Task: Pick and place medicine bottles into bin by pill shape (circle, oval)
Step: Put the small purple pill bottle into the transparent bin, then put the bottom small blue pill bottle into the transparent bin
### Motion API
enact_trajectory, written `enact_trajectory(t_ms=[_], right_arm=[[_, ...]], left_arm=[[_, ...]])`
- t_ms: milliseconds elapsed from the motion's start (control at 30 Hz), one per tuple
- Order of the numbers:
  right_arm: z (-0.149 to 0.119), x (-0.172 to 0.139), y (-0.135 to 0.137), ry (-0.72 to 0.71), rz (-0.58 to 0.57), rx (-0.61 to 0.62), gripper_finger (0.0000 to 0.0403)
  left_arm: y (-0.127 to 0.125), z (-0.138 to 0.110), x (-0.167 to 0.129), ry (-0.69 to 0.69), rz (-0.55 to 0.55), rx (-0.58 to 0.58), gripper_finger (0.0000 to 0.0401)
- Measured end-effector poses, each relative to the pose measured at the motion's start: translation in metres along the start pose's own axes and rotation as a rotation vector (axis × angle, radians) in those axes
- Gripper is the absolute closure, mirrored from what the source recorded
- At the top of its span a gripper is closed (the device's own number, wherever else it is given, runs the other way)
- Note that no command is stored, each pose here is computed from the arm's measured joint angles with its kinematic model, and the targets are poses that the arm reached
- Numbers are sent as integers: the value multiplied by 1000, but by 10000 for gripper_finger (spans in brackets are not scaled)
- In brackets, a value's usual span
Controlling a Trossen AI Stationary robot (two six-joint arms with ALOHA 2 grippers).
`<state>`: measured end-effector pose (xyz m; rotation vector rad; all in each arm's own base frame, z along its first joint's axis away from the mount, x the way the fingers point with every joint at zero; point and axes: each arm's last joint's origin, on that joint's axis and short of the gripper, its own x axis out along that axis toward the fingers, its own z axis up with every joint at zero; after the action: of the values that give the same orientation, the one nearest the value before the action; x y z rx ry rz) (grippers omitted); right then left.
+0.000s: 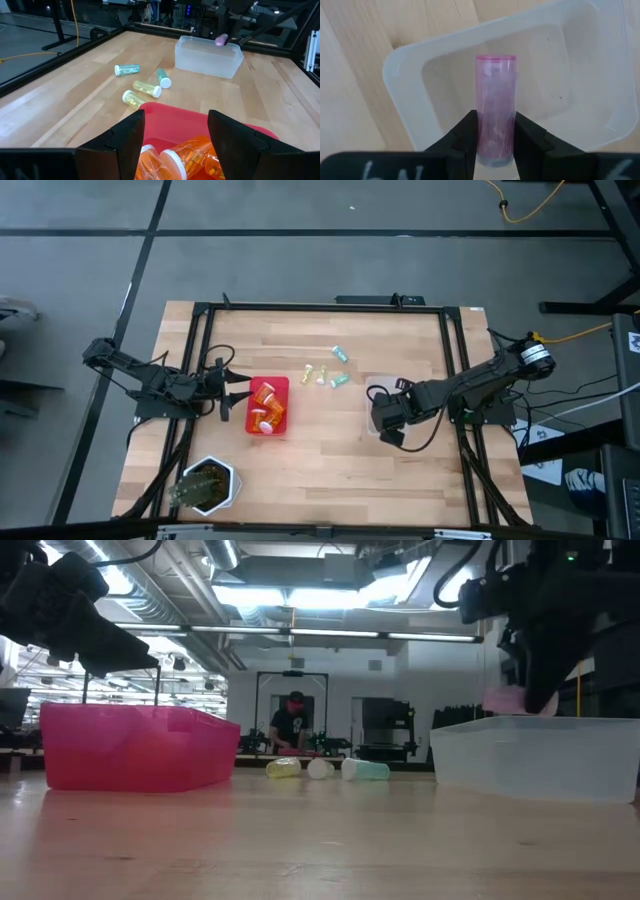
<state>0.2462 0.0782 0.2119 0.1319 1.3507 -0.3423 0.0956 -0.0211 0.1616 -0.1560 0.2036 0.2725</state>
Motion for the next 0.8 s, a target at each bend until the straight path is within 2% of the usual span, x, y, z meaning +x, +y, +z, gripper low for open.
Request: enact_trajectory(t_ms=[467,800], right_arm=[[4,0,3,-41,31,38,302],[4,0,3,-39,30,60,248]], left_arm=[[0,0,0,0,0,-9,189],[0,0,0,0,0,-14,189]])
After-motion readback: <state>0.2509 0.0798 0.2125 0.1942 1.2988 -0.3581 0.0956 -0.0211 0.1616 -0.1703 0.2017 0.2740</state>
